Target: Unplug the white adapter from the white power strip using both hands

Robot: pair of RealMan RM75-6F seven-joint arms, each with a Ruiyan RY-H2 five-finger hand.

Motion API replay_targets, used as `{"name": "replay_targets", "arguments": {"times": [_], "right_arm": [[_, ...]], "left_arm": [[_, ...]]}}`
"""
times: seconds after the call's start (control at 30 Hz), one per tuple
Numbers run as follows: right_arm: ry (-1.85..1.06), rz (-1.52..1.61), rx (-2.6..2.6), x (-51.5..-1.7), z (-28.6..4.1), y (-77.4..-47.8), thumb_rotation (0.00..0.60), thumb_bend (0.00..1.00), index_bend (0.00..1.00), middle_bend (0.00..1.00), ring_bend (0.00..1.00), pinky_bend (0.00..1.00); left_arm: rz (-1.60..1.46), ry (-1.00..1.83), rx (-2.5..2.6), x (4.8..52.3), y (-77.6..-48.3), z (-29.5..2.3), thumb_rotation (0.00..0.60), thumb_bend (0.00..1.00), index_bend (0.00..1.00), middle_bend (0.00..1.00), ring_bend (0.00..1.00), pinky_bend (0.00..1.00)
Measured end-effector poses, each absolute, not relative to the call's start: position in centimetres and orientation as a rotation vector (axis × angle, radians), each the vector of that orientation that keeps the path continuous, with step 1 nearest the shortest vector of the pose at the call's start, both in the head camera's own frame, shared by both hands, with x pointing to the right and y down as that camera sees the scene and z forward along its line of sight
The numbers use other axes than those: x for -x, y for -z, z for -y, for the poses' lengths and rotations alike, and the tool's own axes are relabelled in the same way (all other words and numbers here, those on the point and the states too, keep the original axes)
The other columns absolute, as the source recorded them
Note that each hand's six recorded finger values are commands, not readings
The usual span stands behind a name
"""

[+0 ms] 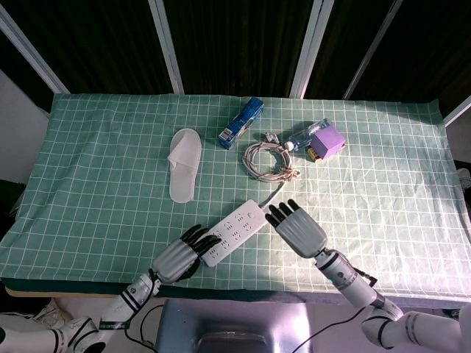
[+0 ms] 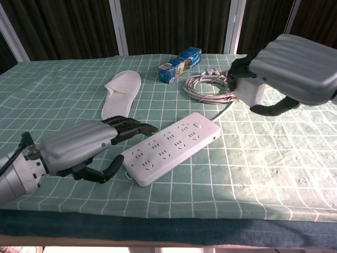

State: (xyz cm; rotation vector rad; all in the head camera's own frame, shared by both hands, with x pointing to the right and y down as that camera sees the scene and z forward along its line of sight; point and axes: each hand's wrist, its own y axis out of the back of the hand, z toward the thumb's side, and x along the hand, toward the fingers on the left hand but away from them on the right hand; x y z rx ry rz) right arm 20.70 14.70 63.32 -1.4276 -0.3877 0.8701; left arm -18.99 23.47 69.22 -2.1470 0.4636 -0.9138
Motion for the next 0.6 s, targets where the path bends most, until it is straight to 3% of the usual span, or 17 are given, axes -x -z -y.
{"name": "replay_targets", "arguments": {"times": [0.2, 0.33, 0.43, 0.5, 0.53, 0.6], "right_arm": [[-1.072, 0.171, 1.306, -25.9, -15.0, -65.1, 0.600, 0.47, 0.80, 0.60, 0.57, 0.58], [-1.172, 0.045, 1.263, -28.4, -15.9, -67.4, 0.600, 0.47, 0.68, 0.58, 0.53, 0.53], [-1.214, -0.024, 1.253, -29.3, -16.6, -69.1, 0.600, 0.47, 0.48, 0.46, 0.40, 0.36], [-1.238, -0.062, 1.246, -29.8, -16.9, -70.1, 0.600, 0.45, 0.27, 0.33, 0.26, 0.21], [-1.254, -0.081, 1.248, -30.0, -17.2, -70.6, 0.600, 0.42, 0.16, 0.26, 0.19, 0.12], [-1.278, -0.099, 1.257, -30.2, -17.5, -71.1, 0.600, 0.33, 0.02, 0.13, 0.07, 0.02]], "left_arm": [[-0.544, 0.918, 2.066, 21.7, -67.6, -21.7, 0.588, 0.71, 0.00, 0.06, 0.00, 0.06], [-0.641, 0.933, 1.985, 24.6, -66.5, -20.3, 0.499, 0.69, 0.00, 0.02, 0.00, 0.05], [-0.706, 0.961, 1.943, 27.4, -66.1, -19.4, 0.465, 0.68, 0.00, 0.02, 0.00, 0.05], [-0.735, 0.996, 1.929, 29.4, -66.2, -19.0, 0.454, 0.66, 0.00, 0.02, 0.00, 0.05], [-0.745, 1.013, 1.923, 30.3, -66.2, -18.9, 0.445, 0.63, 0.00, 0.01, 0.00, 0.05], [-0.760, 1.055, 1.906, 32.2, -66.3, -18.7, 0.441, 0.60, 0.00, 0.01, 0.00, 0.05]]}}
